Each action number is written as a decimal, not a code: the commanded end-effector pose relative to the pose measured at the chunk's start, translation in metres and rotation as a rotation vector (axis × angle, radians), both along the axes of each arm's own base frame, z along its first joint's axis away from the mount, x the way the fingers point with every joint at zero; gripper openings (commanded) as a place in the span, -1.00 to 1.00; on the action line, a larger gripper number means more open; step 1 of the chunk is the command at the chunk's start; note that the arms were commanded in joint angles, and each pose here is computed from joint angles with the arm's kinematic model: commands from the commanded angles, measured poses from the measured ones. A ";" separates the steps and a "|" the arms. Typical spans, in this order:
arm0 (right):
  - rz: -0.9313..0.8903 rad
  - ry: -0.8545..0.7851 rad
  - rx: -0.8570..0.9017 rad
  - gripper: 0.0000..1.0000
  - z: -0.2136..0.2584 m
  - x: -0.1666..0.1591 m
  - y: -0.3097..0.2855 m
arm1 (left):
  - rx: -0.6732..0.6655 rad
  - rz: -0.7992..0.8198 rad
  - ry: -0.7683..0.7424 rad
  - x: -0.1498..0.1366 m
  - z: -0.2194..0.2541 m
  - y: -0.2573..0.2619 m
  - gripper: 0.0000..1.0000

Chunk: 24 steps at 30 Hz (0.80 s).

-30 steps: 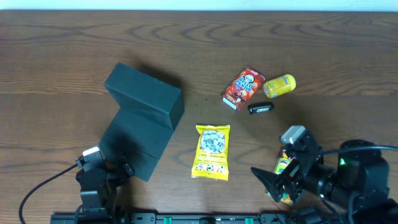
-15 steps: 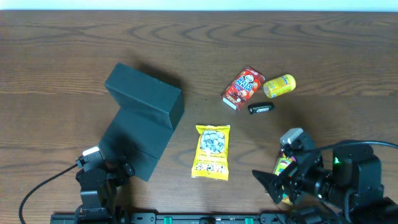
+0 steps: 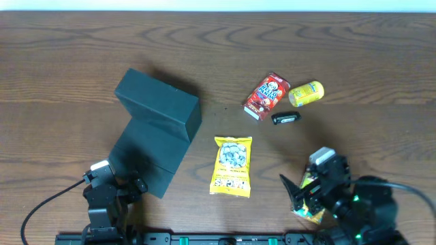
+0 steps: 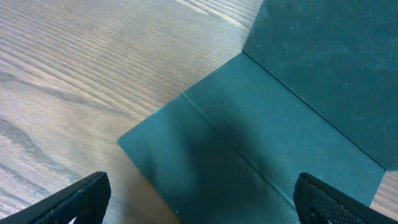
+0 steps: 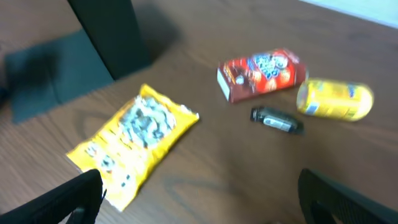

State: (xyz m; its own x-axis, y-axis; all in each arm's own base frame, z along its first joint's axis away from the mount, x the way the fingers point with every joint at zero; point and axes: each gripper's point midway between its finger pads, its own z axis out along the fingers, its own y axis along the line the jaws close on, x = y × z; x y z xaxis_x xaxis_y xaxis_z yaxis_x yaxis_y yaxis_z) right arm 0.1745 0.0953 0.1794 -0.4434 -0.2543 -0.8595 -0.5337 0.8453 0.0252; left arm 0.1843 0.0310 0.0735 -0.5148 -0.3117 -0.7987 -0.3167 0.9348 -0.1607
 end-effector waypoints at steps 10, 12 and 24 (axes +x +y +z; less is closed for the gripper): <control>-0.035 0.004 0.062 0.99 -0.087 0.002 0.001 | 0.005 0.016 0.033 -0.004 -0.010 0.003 0.90; -0.039 -0.007 0.060 0.98 -0.085 0.004 0.000 | 0.005 0.016 0.033 -0.004 -0.010 0.003 0.90; -0.040 -0.006 0.059 0.99 -0.085 0.004 0.000 | 0.005 0.016 0.033 -0.004 -0.010 0.003 0.90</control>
